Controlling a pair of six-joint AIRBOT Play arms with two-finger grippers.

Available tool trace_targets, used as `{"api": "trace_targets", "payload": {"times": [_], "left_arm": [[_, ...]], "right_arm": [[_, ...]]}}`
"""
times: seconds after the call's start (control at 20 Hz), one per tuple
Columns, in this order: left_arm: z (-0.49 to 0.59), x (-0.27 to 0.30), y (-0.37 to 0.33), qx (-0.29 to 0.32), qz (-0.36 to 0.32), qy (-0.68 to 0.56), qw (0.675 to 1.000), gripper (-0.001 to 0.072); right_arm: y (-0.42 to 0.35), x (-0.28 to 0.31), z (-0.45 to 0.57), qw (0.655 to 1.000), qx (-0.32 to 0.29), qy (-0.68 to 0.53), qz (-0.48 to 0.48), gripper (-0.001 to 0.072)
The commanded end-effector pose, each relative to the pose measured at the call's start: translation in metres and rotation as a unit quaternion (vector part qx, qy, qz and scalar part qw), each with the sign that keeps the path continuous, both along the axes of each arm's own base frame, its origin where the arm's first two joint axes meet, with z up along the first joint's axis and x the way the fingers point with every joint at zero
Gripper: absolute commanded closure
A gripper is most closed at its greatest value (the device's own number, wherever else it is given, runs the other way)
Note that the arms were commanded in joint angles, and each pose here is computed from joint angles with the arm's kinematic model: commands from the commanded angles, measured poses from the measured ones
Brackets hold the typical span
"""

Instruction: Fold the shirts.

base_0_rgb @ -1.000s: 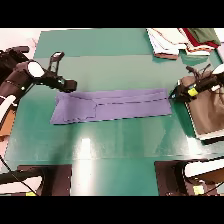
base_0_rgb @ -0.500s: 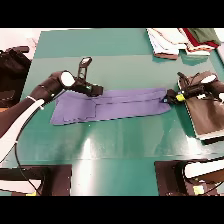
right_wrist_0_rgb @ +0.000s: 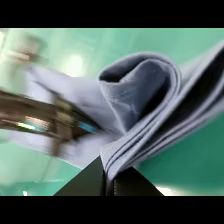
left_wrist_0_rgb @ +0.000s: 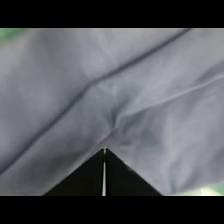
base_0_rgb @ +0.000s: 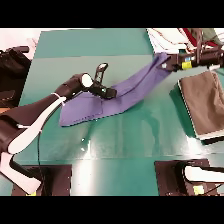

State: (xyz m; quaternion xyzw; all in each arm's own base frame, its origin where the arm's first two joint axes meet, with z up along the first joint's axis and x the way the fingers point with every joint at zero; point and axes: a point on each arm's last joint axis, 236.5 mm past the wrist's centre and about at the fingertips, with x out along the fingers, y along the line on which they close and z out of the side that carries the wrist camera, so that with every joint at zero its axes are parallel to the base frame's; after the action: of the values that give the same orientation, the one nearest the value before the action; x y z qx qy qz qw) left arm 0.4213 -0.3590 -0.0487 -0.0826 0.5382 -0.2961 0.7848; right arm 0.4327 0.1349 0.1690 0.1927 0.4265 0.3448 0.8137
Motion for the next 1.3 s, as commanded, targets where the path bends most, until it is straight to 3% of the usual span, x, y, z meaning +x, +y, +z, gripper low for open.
{"api": "trace_targets", "payload": {"times": [0.0,0.35,0.6,0.85,0.9,0.95,1.0,1.1,1.25], "left_arm": [[-0.01,-0.003,-0.022,-0.007,-0.013,0.007,1.0,0.0686],[0.027,0.027,-0.004,-0.021,0.005,-0.018,1.0,0.0686],[0.141,0.08,0.134,0.022,0.088,-0.125,0.988,0.0686],[0.269,0.072,0.282,0.066,0.204,-0.246,0.945,0.0685],[0.287,0.066,0.298,0.066,0.219,-0.262,0.937,0.0685],[0.302,0.059,0.31,0.066,0.233,-0.275,0.93,0.0685],[0.31,0.055,0.318,0.066,0.24,-0.283,0.926,0.0685],[0.315,0.05,0.322,0.067,0.243,-0.284,0.925,0.0685],[0.298,0.045,0.306,0.07,0.223,-0.26,0.937,0.0685]], "right_arm": [[0.05,-0.02,0.063,0.997,0.012,-0.055,0.05,0.0698],[0.114,-0.05,0.079,0.99,0.02,-0.07,0.119,0.0697],[0.182,-0.067,0.083,0.982,0.047,-0.092,0.157,0.0697],[0.327,-0.077,0.028,0.976,0.103,-0.082,0.171,0.0692],[0.354,-0.082,0.017,0.974,0.123,-0.082,0.172,0.0552],[0.378,-0.089,0.006,0.971,0.135,-0.077,0.178,0.0335],[0.394,-0.095,-0.001,0.969,0.138,-0.073,0.192,0.029],[0.4,-0.093,-0.004,0.966,0.127,-0.083,0.212,0.0303],[0.349,-0.063,-0.019,0.974,0.053,-0.082,0.205,0.0304]]}}
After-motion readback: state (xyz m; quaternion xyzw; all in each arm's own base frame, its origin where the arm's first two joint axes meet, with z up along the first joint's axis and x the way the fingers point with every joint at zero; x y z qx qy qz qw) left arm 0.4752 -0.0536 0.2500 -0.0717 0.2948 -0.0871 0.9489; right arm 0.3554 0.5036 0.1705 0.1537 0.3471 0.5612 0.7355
